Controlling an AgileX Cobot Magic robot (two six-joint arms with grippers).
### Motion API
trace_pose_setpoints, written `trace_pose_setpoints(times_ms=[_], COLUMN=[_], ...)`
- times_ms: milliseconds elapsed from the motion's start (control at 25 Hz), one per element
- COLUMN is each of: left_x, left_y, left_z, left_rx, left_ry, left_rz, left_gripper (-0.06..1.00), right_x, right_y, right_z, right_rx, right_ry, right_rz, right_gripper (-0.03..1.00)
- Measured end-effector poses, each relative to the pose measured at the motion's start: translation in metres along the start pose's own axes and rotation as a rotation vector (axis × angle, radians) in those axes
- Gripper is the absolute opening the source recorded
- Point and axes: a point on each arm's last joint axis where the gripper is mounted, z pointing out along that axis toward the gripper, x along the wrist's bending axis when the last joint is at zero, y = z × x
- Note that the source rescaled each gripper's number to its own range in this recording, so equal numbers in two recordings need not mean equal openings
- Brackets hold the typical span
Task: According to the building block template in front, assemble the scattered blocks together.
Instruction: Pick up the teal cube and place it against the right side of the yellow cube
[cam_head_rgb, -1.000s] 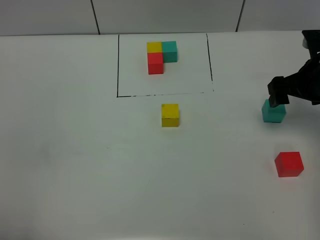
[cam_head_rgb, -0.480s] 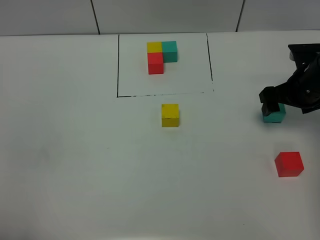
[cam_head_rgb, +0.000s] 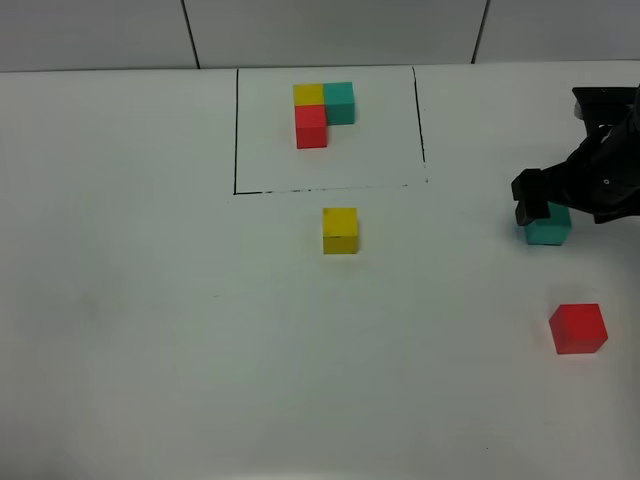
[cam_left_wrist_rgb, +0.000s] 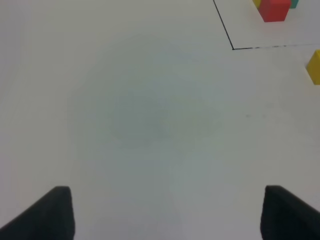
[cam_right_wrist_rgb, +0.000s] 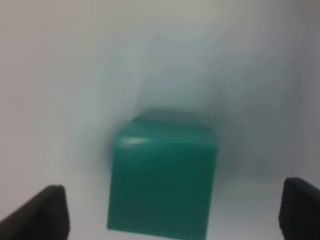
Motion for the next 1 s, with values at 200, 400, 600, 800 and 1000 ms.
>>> trace_pose_setpoints(times_ms=[200, 400, 600, 800, 1000], left_x=[0.000, 0.000, 0.000, 0.000, 0.000], left_y=[0.000, 0.000, 0.000, 0.000, 0.000], left_z=[0.000, 0.000, 0.000, 0.000, 0.000], left_rx=[0.000, 0.000, 0.000, 0.000, 0.000], left_ry=[0.000, 0.000, 0.000, 0.000, 0.000], left_rz=[0.000, 0.000, 0.000, 0.000, 0.000], left_gripper=[0.70, 0.70, 0.70, 0.70, 0.70], right_x=[-0.001, -0.002, -0.003, -0.003, -0.003], right_y=[-0.001, 0.000, -0.002, -0.001, -0.001], right_z=[0.012, 0.019, 0.031, 0.032, 0.032], right_rx=[0.007, -0.004, 0.015, 0.005, 0.007], right_ry=[-0.003, -0.004, -0.005, -0.005, -0.005], right_rz=[0.004, 0.007, 0.012, 0.013, 0.013], right_gripper=[0.73, 0.73, 0.73, 0.73, 0.68])
